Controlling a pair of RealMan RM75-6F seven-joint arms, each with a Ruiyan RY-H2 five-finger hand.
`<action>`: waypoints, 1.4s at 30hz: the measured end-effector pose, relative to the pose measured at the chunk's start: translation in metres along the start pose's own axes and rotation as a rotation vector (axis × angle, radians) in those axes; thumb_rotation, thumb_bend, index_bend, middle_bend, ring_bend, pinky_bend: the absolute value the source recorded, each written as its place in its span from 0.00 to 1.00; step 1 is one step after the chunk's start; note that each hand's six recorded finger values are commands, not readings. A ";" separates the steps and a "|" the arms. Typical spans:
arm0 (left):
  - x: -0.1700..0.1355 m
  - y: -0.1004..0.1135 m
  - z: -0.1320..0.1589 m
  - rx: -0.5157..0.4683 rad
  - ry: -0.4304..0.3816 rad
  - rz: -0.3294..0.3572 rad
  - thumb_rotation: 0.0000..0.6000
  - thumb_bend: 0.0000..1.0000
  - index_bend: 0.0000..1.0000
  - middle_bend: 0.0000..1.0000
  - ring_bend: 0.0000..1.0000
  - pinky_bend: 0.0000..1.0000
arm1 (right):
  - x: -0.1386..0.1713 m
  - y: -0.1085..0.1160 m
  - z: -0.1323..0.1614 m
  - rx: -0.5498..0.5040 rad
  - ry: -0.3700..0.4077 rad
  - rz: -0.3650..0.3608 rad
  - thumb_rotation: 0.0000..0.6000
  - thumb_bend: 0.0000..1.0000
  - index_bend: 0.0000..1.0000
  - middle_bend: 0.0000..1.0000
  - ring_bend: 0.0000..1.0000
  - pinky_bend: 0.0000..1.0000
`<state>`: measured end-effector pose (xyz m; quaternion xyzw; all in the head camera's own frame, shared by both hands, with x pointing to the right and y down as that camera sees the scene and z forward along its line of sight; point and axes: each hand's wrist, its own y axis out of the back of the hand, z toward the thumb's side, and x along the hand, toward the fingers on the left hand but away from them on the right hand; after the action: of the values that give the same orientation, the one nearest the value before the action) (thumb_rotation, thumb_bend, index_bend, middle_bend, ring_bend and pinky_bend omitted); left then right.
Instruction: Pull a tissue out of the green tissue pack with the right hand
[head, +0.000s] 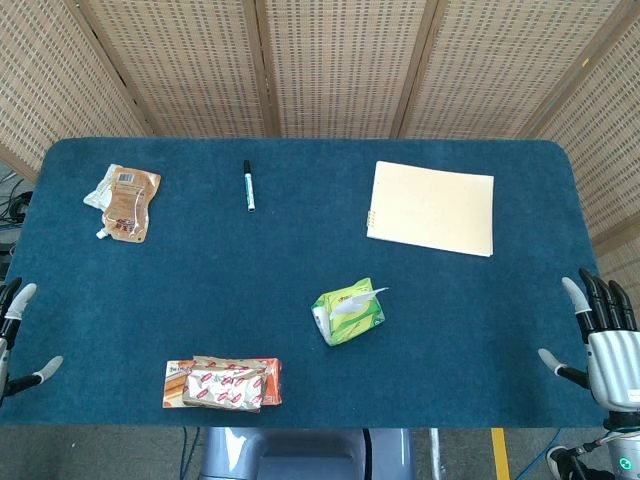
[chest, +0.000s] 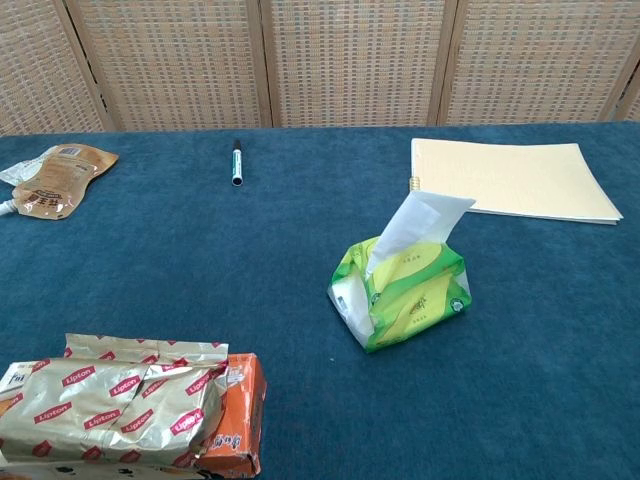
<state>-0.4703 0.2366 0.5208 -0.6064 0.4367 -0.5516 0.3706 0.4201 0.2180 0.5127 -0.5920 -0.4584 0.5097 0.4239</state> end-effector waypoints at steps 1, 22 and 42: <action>0.000 0.000 0.000 0.000 0.000 -0.001 1.00 0.00 0.00 0.00 0.00 0.00 | 0.000 0.000 0.000 0.000 0.000 0.001 1.00 0.00 0.00 0.00 0.00 0.00; 0.010 -0.002 -0.006 -0.007 0.035 -0.017 1.00 0.00 0.00 0.00 0.00 0.00 | -0.061 -0.034 0.084 -0.141 0.386 0.222 1.00 0.00 0.20 0.12 0.05 0.11; 0.020 0.003 -0.018 -0.060 0.085 -0.032 1.00 0.00 0.00 0.00 0.00 0.00 | -0.127 -0.122 0.225 -0.095 0.543 0.424 1.00 0.26 0.31 0.32 0.31 0.34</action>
<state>-0.4883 0.2174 0.5270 -0.6004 0.4585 -0.5693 0.3243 0.1755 0.1291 0.6305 -0.8072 -0.2188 0.3883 0.3870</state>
